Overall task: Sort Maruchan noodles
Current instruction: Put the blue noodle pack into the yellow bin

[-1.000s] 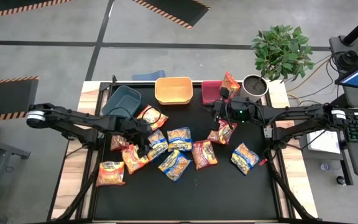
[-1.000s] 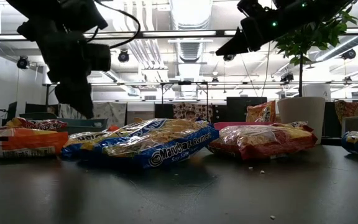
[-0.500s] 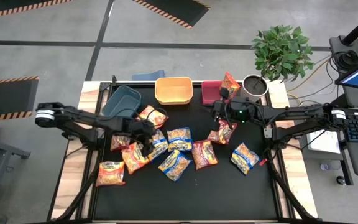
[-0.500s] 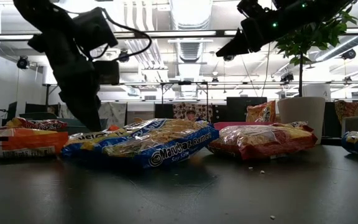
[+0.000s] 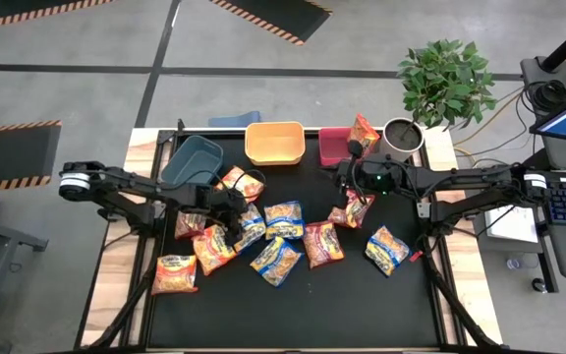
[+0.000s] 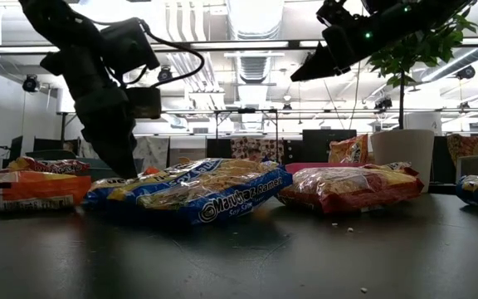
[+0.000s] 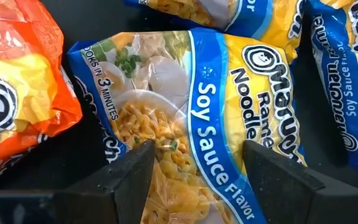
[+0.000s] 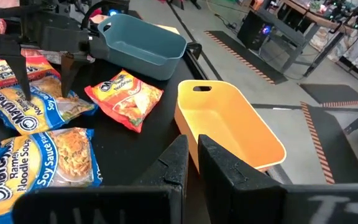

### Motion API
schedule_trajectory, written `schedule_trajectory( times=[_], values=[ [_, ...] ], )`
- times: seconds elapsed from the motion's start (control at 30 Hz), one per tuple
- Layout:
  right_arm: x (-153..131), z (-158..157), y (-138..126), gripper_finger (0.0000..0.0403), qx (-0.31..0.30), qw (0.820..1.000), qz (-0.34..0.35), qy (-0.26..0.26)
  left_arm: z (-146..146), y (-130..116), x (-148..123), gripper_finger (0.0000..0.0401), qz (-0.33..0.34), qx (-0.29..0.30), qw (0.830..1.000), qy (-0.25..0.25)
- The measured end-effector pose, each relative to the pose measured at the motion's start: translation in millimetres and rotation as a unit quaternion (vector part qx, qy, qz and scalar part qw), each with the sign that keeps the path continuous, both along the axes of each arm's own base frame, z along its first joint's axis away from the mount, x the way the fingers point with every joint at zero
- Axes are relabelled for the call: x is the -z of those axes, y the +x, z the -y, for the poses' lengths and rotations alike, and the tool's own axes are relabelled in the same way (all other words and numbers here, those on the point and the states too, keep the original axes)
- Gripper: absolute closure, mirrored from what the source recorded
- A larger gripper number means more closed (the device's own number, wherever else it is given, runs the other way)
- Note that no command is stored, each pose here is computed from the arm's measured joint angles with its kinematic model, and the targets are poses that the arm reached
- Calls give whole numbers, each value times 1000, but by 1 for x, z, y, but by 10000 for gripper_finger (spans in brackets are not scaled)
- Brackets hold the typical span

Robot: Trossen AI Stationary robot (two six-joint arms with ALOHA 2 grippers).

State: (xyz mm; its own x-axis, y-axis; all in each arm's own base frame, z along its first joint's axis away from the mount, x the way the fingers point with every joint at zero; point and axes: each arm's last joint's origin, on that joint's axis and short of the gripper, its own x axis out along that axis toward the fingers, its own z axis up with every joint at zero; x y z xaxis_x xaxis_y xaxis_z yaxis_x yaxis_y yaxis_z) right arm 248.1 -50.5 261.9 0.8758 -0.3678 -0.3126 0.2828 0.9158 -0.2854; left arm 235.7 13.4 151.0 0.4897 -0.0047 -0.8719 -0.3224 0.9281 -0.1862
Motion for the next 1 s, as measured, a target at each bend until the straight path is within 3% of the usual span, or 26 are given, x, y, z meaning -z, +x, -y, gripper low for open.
schedule_trajectory(
  times=[0.13, 0.23, 0.6, 0.8, 1.0],
  values=[
    [0, 0, 0, 376, 0, 1000, -1, 0, 0, -2, 3, 177, 2, -2, 1000, -1],
    [0, 0, 0, 376, 0, 1000, -1, 0, 0, -3, 5, 204, 1, -4, 1000, -4],
    [0, 0, 0, 376, 0, 1000, -1, 0, 0, -2, 1, 382, 12, 20, 1000, 11],
    [0, 0, 0, 376, 0, 1000, 0, 0, 1, -2, -10, 389, 33, 52, 998, 33],
    [0, 0, 0, 376, 0, 1000, 0, 0, 1, -3, -48, 393, 143, 89, 983, 76]
  ],
)
